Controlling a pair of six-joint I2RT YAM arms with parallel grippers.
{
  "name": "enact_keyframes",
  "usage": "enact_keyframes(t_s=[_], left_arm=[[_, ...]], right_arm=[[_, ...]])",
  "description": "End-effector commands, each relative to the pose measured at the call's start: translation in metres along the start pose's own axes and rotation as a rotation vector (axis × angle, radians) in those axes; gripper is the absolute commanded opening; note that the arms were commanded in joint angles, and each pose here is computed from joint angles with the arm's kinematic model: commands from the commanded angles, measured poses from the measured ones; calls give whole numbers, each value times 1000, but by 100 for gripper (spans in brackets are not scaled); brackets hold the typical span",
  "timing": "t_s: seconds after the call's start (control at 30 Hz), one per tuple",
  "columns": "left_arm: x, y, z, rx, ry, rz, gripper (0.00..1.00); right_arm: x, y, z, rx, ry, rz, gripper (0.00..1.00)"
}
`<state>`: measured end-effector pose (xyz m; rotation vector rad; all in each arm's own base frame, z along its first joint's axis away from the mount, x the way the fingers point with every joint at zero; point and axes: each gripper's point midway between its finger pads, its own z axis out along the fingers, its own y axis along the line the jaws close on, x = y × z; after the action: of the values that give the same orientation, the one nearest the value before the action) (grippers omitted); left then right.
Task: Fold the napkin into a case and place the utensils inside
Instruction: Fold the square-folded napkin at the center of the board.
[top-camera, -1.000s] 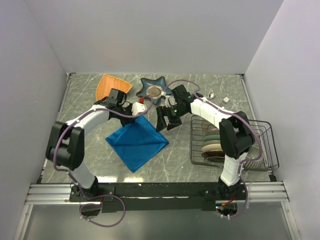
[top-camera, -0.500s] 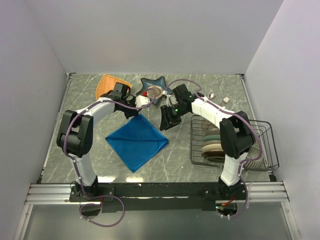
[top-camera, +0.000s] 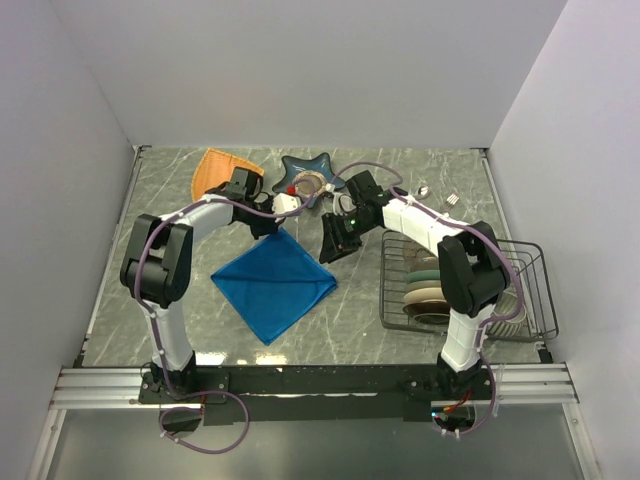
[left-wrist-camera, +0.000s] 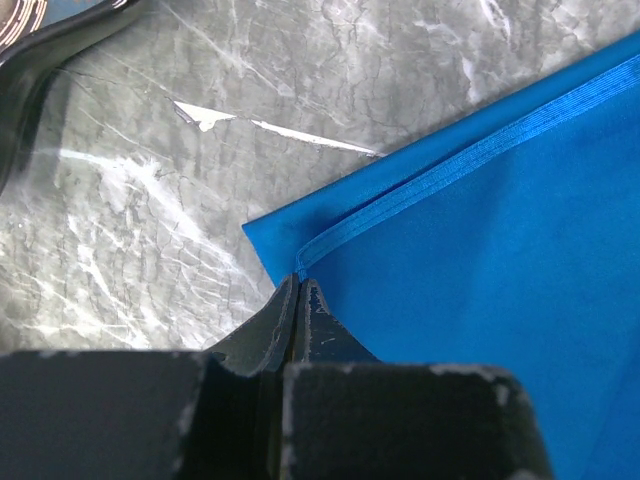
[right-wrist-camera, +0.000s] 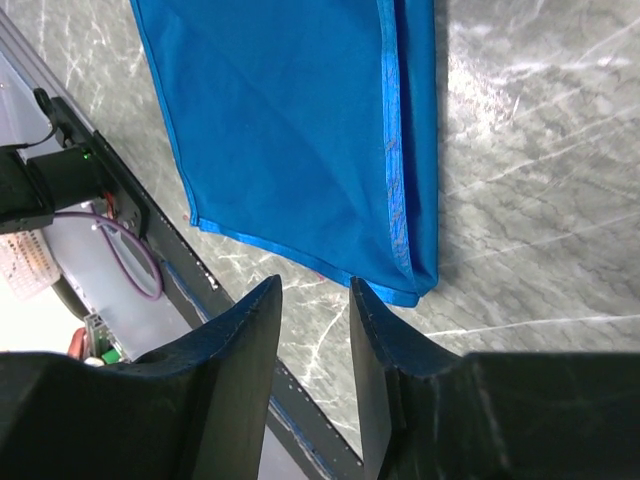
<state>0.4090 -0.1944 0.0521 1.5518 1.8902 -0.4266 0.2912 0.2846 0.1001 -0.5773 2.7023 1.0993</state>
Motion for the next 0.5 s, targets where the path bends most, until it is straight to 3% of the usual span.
enact_keyframes(t_s=[0.0,0.33,0.43,0.47], left_arm=[[-18,13,2,-9,-69,62,1],[-20,18,8,-9,-77,63,5],[-23,21,9,-10,-89,62,11],[-27,22,9,-14,-94,50,18]], right_arm=[[4,-7,6,-8,14,17,40],[10,-4,2,-11,6,4,39],[9,-1,0,-16,-12,-16,39],[7,0,-1,-18,-20,-24,39]])
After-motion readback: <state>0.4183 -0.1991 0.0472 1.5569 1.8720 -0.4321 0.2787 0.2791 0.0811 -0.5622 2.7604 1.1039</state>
